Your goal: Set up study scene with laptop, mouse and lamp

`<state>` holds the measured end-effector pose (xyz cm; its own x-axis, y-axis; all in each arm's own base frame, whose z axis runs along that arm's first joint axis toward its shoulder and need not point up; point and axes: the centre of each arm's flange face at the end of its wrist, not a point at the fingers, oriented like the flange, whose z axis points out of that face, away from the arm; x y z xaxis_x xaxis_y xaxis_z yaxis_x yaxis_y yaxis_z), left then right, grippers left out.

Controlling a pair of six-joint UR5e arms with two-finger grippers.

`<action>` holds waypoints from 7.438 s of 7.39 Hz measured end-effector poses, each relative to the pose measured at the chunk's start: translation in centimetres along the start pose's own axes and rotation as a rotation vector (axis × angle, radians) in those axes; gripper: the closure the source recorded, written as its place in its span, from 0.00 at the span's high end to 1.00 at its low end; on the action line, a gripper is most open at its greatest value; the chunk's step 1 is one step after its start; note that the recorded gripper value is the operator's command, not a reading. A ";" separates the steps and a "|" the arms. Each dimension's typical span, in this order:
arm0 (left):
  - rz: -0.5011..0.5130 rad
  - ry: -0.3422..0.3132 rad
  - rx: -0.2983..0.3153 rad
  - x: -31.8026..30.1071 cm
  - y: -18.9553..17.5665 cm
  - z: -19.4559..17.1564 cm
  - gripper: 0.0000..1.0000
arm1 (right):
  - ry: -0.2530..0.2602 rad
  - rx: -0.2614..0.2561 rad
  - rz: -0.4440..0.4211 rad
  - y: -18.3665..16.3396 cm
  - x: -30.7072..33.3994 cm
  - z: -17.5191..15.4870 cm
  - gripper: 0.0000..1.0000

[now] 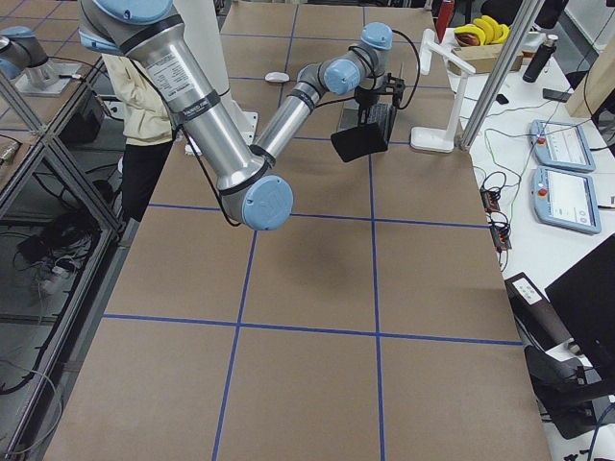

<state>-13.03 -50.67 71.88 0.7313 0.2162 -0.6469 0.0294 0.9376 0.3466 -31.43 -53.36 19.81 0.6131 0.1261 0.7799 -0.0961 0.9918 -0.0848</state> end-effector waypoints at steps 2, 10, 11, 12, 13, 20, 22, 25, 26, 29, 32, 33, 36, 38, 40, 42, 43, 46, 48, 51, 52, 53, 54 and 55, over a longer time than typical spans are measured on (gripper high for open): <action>-0.005 0.000 -0.004 -0.1 0.1 0.1 1.00 | 0.035 0.031 -0.010 0.2 -0.3 1.2 0.99; -0.123 0.083 -0.050 0.8 0.6 0.4 1.00 | 0.111 0.086 -0.030 0.3 1.3 3.1 1.00; -0.207 0.123 -0.060 2.2 0.4 0.4 1.00 | 0.127 0.073 -0.039 0.4 2.3 4.0 1.00; -0.298 0.154 -0.094 5.2 -0.4 0.5 1.00 | 0.153 0.055 -0.067 0.5 4.1 5.1 1.00; -0.391 0.169 -0.138 9.3 -1.7 0.3 1.00 | 0.185 0.031 -0.103 0.6 6.4 6.4 1.00; -0.615 0.148 -0.377 41.1 -0.1 1.1 1.00 | 0.319 -0.133 -0.370 0.9 21.0 10.9 1.00; -0.570 0.124 -0.420 54.2 1.9 3.5 1.00 | 0.332 -0.160 -0.420 1.2 23.2 11.2 1.00; -0.418 0.090 -0.439 64.7 9.3 5.9 1.00 | 0.339 -0.169 -0.435 1.1 24.4 11.1 1.00; -0.378 0.071 -0.439 66.0 11.5 6.6 1.00 | 0.341 -0.165 -0.425 0.8 24.8 10.7 1.00; -0.247 0.037 -0.428 64.6 15.5 7.2 1.00 | 0.352 -0.150 -0.381 -0.4 26.7 9.4 1.00; -0.163 0.016 -0.430 60.2 17.5 7.0 1.00 | 0.354 -0.142 -0.364 -0.8 27.4 8.8 1.00; -0.159 0.007 -0.427 59.5 17.9 7.6 1.00 | 0.353 -0.140 -0.363 -0.8 27.5 8.6 1.00; -0.190 0.023 -0.416 58.6 18.9 10.6 1.00 | 0.352 -0.137 -0.364 -0.8 27.4 8.5 1.00; -0.219 0.058 -0.412 58.7 19.1 11.6 1.00 | 0.351 -0.133 -0.363 -0.9 27.4 8.3 1.00; -0.228 0.075 -0.419 58.9 19.2 11.3 1.00 | 0.351 -0.130 -0.359 -0.9 27.6 8.1 1.00; -0.226 0.071 -0.435 59.4 20.3 11.5 1.00 | 0.351 -0.129 -0.357 -1.0 27.6 7.9 1.00; -0.226 0.065 -0.446 60.2 21.5 11.6 1.00 | 0.352 -0.128 -0.354 -1.1 27.6 7.7 1.00; -0.224 0.081 -0.457 61.7 22.9 9.8 1.00 | 0.353 -0.125 -0.348 -1.2 27.7 7.4 1.00; -0.273 0.081 -0.479 62.0 23.2 8.3 1.00 | 0.352 -0.121 -0.347 -1.2 27.7 7.1 1.00; -0.550 0.019 -0.495 63.1 24.2 7.4 1.00 | 0.357 -0.113 -0.342 -1.5 28.0 6.8 1.00; -0.655 0.006 -0.494 63.6 24.0 6.8 1.00 | 0.356 -0.110 -0.339 -1.6 28.1 6.6 1.00; -0.754 -0.011 -0.478 63.5 23.6 6.5 1.00 | 0.351 -0.106 -0.337 -1.7 28.1 6.3 1.00; -0.862 -0.030 -0.450 63.1 22.8 6.5 1.00 | 0.347 -0.100 -0.338 -1.6 27.9 5.8 1.00; -0.971 -0.050 -0.421 62.3 21.9 6.4 1.00 | 0.343 -0.094 -0.340 -1.2 27.6 5.1 1.00</action>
<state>37.58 -18.39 43.53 0.5482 -0.6789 -0.4884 0.3849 0.7233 -0.5733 -18.46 -51.24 44.59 0.8219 -0.2207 0.5251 0.2162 0.9738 0.0710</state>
